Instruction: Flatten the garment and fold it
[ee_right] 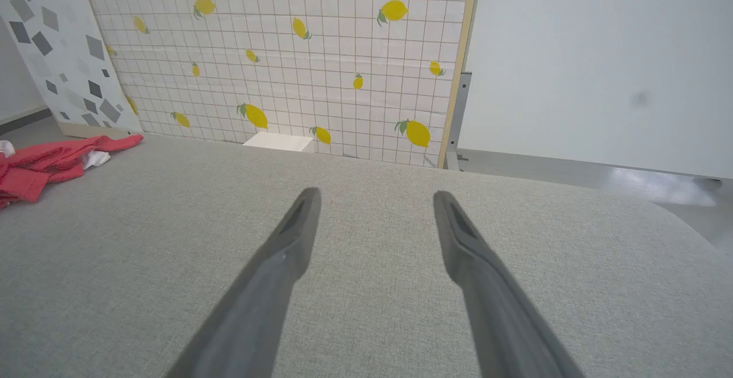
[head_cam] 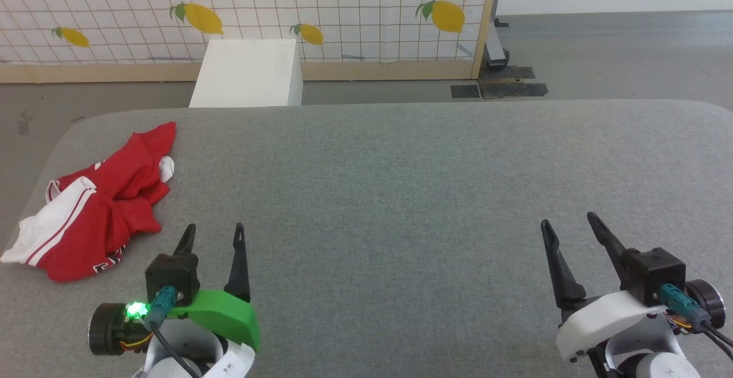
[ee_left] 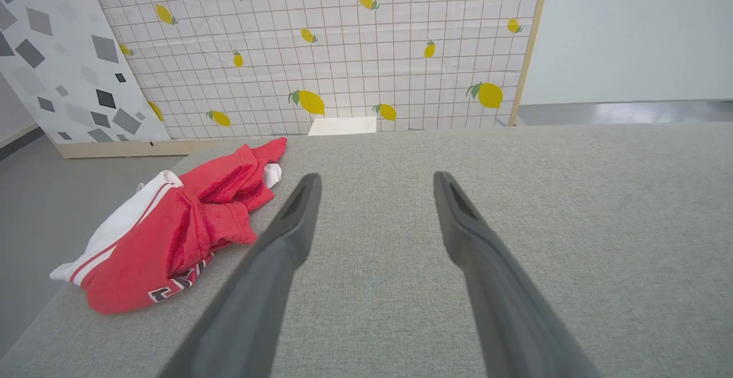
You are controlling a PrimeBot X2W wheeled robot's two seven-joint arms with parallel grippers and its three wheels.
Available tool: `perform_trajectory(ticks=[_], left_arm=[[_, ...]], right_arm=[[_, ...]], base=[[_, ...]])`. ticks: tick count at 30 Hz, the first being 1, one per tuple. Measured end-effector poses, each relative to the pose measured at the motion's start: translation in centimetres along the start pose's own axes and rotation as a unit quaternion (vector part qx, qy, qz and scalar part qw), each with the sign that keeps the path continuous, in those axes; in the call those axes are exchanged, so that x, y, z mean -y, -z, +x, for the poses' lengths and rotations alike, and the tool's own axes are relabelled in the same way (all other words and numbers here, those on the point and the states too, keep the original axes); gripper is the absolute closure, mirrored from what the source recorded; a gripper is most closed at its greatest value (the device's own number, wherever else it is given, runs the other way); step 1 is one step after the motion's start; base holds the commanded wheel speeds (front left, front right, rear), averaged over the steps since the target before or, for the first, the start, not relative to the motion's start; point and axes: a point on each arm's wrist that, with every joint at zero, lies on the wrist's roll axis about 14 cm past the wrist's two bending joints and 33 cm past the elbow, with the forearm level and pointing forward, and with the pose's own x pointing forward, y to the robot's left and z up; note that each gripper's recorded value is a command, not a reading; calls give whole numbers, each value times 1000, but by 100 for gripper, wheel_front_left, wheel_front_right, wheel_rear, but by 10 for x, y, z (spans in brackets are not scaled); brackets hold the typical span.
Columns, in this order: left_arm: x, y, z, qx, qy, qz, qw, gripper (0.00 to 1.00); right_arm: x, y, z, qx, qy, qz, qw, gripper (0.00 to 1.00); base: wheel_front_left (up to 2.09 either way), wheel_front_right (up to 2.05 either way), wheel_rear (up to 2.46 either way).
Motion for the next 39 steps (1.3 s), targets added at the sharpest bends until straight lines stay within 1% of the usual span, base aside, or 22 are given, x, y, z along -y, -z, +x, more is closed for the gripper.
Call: perform_trajectory(ticks=[20,39], left_arm=[[5,0,0,0,11,0,1000,0],[0,2,-3,-3,9,2,1000,0]], right_arm=[[0,-1,1,4,0,9,1000,0],[-4,-1,4,6,-6,17,1000,0]], base=[[0,0,0],[0,0,0]])
